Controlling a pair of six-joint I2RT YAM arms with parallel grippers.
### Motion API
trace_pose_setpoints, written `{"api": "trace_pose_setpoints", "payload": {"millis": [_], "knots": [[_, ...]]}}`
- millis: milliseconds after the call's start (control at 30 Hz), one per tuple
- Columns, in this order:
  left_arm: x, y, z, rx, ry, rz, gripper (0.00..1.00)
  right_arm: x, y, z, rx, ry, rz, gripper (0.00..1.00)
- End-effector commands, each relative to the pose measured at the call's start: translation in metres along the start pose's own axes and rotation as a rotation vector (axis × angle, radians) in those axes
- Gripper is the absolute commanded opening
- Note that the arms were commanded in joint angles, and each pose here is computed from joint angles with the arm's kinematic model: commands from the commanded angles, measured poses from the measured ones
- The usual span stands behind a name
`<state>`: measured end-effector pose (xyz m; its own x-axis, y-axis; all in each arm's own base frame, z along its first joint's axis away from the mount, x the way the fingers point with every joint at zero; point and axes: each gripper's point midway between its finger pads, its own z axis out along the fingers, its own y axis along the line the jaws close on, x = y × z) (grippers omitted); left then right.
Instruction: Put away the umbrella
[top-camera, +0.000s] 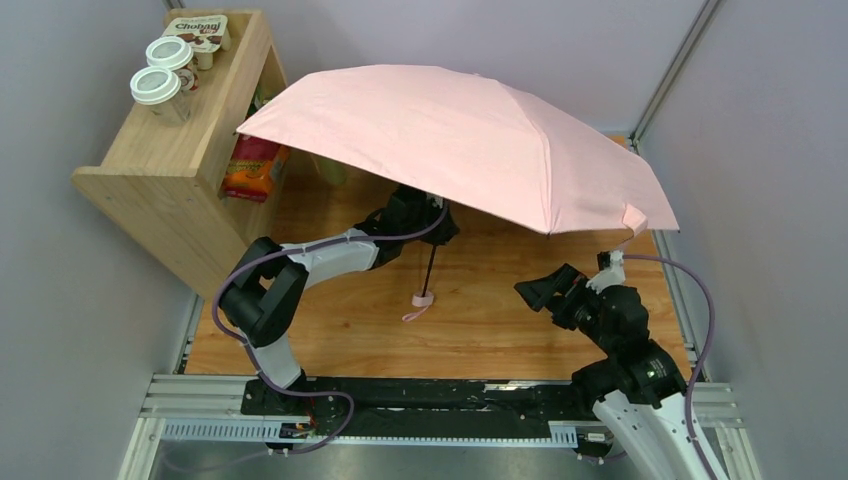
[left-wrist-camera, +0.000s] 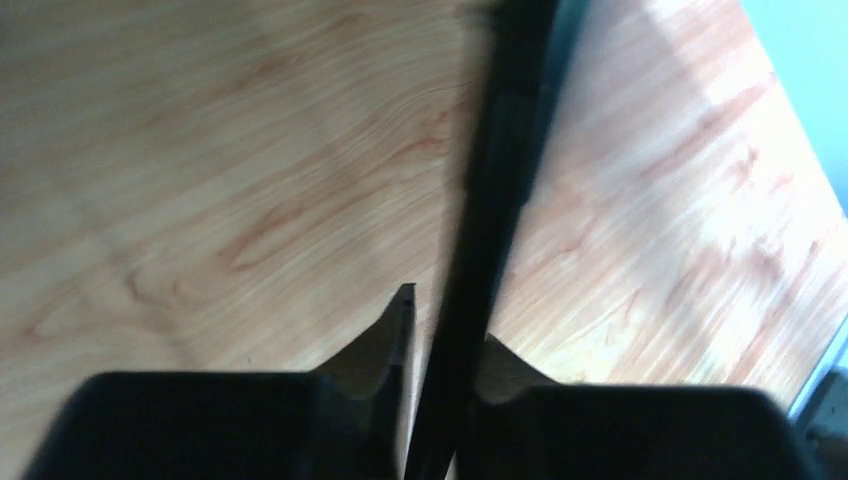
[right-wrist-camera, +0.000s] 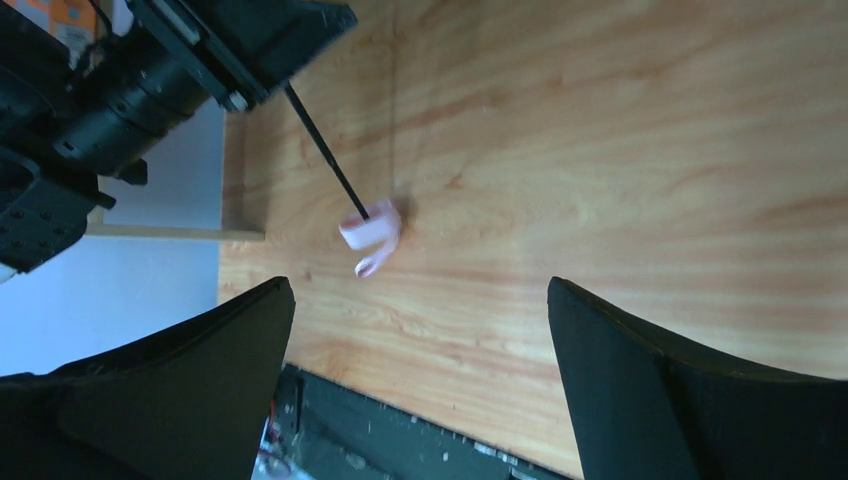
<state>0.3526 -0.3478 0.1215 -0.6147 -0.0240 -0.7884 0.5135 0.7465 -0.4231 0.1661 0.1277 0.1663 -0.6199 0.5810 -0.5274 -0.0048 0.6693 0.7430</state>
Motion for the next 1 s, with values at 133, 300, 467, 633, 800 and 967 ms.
{"api": "trace_pose_setpoints", "payload": {"millis": [133, 300, 467, 633, 800, 967], "knots": [[-0.063, -0.041, -0.012, -0.034, -0.079, 0.093, 0.00, -0.065, 0.044, 0.009, -0.113, -0.246, -0.082, 1.00], [-0.087, -0.050, -0.034, -0.208, -0.104, 0.163, 0.00, -0.083, 0.065, 0.020, -0.121, -0.249, -0.084, 1.00], [-0.098, -0.079, -0.050, -0.205, -0.115, 0.198, 0.00, -0.114, 0.128, 0.024, -0.254, -0.239, -0.098, 1.00], [-0.103, -0.109, -0.063, -0.152, -0.105, 0.195, 0.00, -0.146, 0.171, 0.043, -0.284, -0.219, -0.116, 1.00], [-0.100, -0.130, -0.073, -0.116, -0.104, 0.204, 0.00, -0.181, 0.189, 0.057, -0.289, -0.229, -0.060, 1.00], [-0.094, -0.144, -0.079, -0.098, -0.102, 0.210, 0.00, -0.200, 0.202, 0.067, -0.332, -0.264, -0.066, 0.91]]}}
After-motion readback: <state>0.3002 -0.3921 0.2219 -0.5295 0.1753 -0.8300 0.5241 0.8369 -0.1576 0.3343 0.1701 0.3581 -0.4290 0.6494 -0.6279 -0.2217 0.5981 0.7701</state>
